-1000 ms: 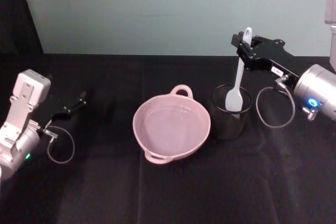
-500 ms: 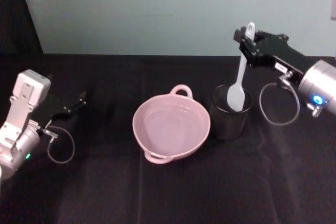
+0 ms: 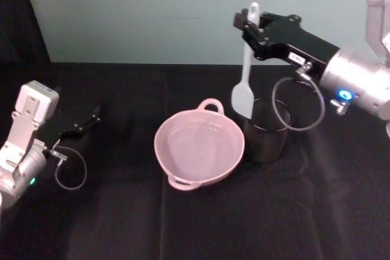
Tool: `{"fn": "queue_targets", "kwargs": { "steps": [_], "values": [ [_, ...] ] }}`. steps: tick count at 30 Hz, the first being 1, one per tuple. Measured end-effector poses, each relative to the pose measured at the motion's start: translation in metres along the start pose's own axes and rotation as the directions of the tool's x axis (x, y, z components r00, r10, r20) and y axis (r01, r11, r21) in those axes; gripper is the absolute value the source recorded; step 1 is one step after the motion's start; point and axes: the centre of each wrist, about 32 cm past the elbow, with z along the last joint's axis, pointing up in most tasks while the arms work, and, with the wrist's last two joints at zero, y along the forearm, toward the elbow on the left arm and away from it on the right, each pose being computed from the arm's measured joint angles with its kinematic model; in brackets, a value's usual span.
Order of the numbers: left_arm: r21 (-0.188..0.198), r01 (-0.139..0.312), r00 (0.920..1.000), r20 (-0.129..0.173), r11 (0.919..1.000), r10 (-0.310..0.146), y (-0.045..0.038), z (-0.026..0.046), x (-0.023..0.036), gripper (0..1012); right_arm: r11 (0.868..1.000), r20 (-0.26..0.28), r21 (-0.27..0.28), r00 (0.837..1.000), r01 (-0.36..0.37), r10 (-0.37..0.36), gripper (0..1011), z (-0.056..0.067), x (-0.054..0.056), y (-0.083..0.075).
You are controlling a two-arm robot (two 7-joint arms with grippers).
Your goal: Use the one hand to pick up the spoon and stir the clear water in the bowl.
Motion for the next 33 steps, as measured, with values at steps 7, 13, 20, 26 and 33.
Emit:
{"fn": "queue_targets", "kwargs": {
  "steps": [7, 13, 20, 26, 33],
  "values": [
    [0.0, 0.0, 1.0, 0.0, 1.0, 0.0, 0.0, 0.0, 0.0, 1011, 0.998, -0.022, -0.004, 0.997, -0.067, 0.067, 114, -0.006, -0.011, 0.021],
    [0.0, 0.0, 1.0, 0.0, 1.0, 0.0, 0.0, 0.0, 0.0, 1011, 0.995, -0.028, 0.001, 0.995, -0.098, 0.098, 114, -0.028, -0.017, 0.031],
    [0.0, 0.0, 1.0, 0.0, 1.0, 0.0, 0.0, 0.0, 0.0, 1011, 0.993, -0.033, -0.023, 0.992, -0.119, 0.118, 114, -0.07, -0.022, 0.034],
    [0.0, 0.0, 1.0, 0.0, 1.0, 0.0, 0.0, 0.0, 0.0, 1011, 0.991, -0.032, -0.038, 0.991, -0.131, 0.13, 114, -0.093, -0.024, 0.034],
    [0.0, 0.0, 1.0, 0.0, 1.0, 0.0, 0.0, 0.0, 0.0, 1011, 0.989, -0.03, -0.033, 0.989, -0.143, 0.142, 114, -0.109, -0.028, 0.034]
  ]
}}
